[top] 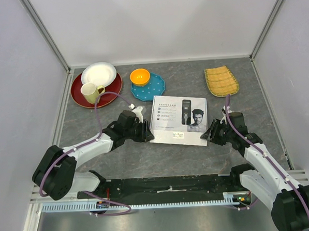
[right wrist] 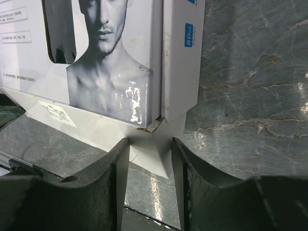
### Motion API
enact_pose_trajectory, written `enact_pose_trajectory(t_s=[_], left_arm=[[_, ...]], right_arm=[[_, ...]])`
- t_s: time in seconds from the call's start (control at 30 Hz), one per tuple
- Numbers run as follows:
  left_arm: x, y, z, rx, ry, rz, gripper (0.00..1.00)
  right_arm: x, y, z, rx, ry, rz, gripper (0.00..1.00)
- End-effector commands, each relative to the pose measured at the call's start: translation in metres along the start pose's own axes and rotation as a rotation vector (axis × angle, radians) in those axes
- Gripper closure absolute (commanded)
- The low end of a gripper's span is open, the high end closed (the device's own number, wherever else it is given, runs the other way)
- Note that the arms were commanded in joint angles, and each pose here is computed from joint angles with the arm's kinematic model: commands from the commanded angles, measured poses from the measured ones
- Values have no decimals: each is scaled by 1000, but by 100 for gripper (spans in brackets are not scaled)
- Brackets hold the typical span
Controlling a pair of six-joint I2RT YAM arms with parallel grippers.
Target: Sort the hair-cutting tools
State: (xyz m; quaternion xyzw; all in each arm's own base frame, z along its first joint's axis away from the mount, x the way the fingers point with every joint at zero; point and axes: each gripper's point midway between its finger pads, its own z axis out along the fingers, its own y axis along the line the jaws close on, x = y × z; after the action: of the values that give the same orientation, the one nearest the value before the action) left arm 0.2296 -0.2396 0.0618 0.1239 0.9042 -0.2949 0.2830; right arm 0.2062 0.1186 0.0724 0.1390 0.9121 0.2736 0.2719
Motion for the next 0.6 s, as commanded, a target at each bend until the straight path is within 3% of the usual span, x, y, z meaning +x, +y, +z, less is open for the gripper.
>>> enact_pose_trajectory(t_s=[0.0,0.4,0.57], left_arm=[[-14,-9,1,36,-37,47,55],[-16,7,9,-39,-65,50,55],[-25,12,11,-83,-81,58,55]], right_arm=[[-5,-7,4,29,-30,-21,54],[-9,-25,12,99,-71,-34,55],[-28,6,-8,2,-147,-33,56]])
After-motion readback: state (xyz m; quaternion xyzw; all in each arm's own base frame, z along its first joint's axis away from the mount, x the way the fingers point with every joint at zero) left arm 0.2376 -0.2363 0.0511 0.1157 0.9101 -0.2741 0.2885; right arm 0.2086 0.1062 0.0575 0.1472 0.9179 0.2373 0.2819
